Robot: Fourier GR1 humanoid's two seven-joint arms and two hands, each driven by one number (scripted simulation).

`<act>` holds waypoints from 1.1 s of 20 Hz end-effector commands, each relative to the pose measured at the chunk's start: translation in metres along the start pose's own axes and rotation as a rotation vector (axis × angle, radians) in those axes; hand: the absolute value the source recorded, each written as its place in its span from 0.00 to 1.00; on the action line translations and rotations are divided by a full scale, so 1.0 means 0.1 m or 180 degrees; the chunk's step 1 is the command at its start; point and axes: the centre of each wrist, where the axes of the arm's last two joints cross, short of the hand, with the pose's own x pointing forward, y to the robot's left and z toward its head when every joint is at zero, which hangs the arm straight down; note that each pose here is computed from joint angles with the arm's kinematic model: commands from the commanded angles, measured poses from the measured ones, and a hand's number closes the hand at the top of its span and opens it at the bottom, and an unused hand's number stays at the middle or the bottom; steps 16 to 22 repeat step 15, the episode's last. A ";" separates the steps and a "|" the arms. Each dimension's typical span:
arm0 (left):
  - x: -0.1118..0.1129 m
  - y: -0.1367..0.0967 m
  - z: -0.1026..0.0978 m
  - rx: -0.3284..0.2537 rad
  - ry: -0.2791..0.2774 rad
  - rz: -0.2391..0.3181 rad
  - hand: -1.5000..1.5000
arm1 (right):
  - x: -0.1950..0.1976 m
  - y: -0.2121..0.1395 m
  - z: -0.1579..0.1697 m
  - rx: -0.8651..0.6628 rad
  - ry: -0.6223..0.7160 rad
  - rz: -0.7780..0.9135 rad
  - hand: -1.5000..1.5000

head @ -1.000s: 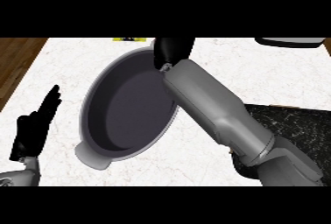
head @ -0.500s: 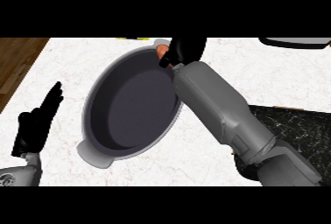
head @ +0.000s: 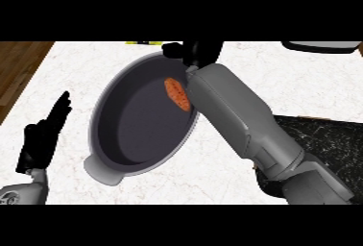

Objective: Pick the sweet potato from the tray and place it in the pot

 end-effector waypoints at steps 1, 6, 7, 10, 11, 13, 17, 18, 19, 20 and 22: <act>-0.01 0.05 0.01 0.0030 0.0039 0.0006 0.50 | 0.10 -0.05 0.05 -0.0302 0.0200 -0.0677 0.00; -0.22 0.08 0.11 0.0146 0.0139 0.0008 0.50 | 0.01 -0.06 0.24 -0.0008 0.0281 -0.0898 0.00; -0.09 0.12 0.16 0.0126 0.0123 0.0005 0.50 | -0.01 -0.09 0.22 -0.0019 0.0260 -0.0993 0.00; -0.31 0.25 0.38 0.0165 0.0173 -0.0057 0.50 | -0.03 -0.11 0.48 0.0116 0.0279 -0.1199 0.00; -0.17 0.12 0.21 0.0158 0.0210 0.0029 0.50 | -0.21 -0.05 0.72 0.0173 0.0330 -0.1190 0.00; -0.26 0.35 0.30 0.0320 0.0197 -0.0037 0.50 | -0.17 -0.11 0.80 0.0134 0.0231 -0.1272 0.00; -0.19 0.27 0.32 0.0180 0.0248 0.0048 0.50 | -0.15 -0.18 0.82 0.0084 0.0217 -0.1339 0.00; -0.19 0.27 0.32 0.0180 0.0248 0.0048 0.50 | -0.15 -0.18 0.82 0.0084 0.0217 -0.1339 0.00; -0.19 0.27 0.32 0.0180 0.0248 0.0048 0.50 | -0.15 -0.18 0.82 0.0084 0.0217 -0.1339 0.00; -0.19 0.27 0.32 0.0180 0.0248 0.0048 0.50 | -0.15 -0.18 0.82 0.0084 0.0217 -0.1339 0.00; -0.19 0.27 0.32 0.0180 0.0248 0.0048 0.50 | -0.15 -0.18 0.82 0.0084 0.0217 -0.1339 0.00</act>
